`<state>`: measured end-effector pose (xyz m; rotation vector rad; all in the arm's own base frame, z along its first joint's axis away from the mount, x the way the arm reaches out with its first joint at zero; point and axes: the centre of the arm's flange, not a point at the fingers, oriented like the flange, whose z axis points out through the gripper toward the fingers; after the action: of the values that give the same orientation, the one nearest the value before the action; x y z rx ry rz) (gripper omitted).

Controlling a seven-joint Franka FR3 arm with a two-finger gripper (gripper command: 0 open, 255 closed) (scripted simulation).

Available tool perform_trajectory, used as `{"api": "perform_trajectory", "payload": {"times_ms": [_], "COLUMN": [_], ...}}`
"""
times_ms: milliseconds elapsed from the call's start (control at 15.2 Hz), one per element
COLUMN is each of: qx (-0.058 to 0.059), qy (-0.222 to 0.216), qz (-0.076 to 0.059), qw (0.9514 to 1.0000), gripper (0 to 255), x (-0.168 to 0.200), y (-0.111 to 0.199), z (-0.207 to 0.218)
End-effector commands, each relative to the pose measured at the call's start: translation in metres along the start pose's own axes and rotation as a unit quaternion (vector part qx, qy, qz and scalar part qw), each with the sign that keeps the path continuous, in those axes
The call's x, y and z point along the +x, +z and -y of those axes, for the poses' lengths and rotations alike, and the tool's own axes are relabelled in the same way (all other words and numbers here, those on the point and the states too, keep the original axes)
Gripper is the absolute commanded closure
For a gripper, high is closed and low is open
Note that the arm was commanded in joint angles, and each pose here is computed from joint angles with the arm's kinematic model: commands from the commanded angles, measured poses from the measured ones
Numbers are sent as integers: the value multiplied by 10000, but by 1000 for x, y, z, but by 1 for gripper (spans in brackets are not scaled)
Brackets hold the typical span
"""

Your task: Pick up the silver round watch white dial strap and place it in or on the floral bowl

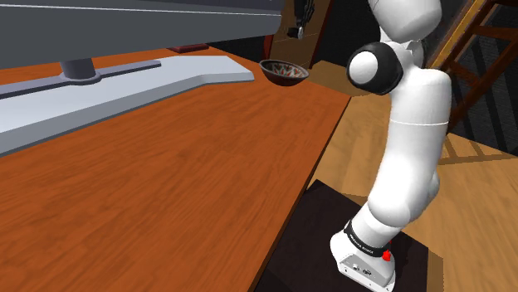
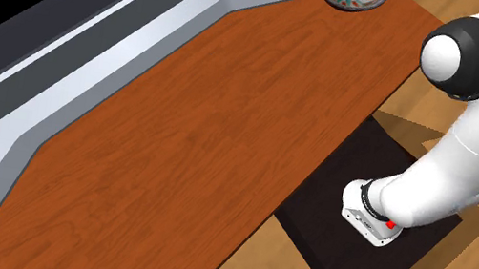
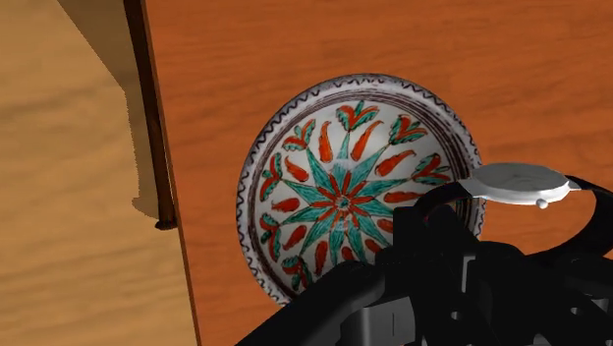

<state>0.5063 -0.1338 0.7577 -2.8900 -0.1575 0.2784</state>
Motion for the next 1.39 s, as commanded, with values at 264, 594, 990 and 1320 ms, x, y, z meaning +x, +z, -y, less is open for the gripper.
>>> {"api": "perform_trajectory", "payload": {"times_ms": [264, 594, 990, 1320], "qx": [-118, -118, -118, -118], "qy": [39, 39, 39, 39], "qz": [-305, -305, -305, -305], "qw": [9995, 9995, 9995, 9995], "gripper": [255, 255, 255, 255], "x": [13, 17, 21, 21], "y": [30, 55, 75, 75], "z": [-20, -27, -32, -32]}}
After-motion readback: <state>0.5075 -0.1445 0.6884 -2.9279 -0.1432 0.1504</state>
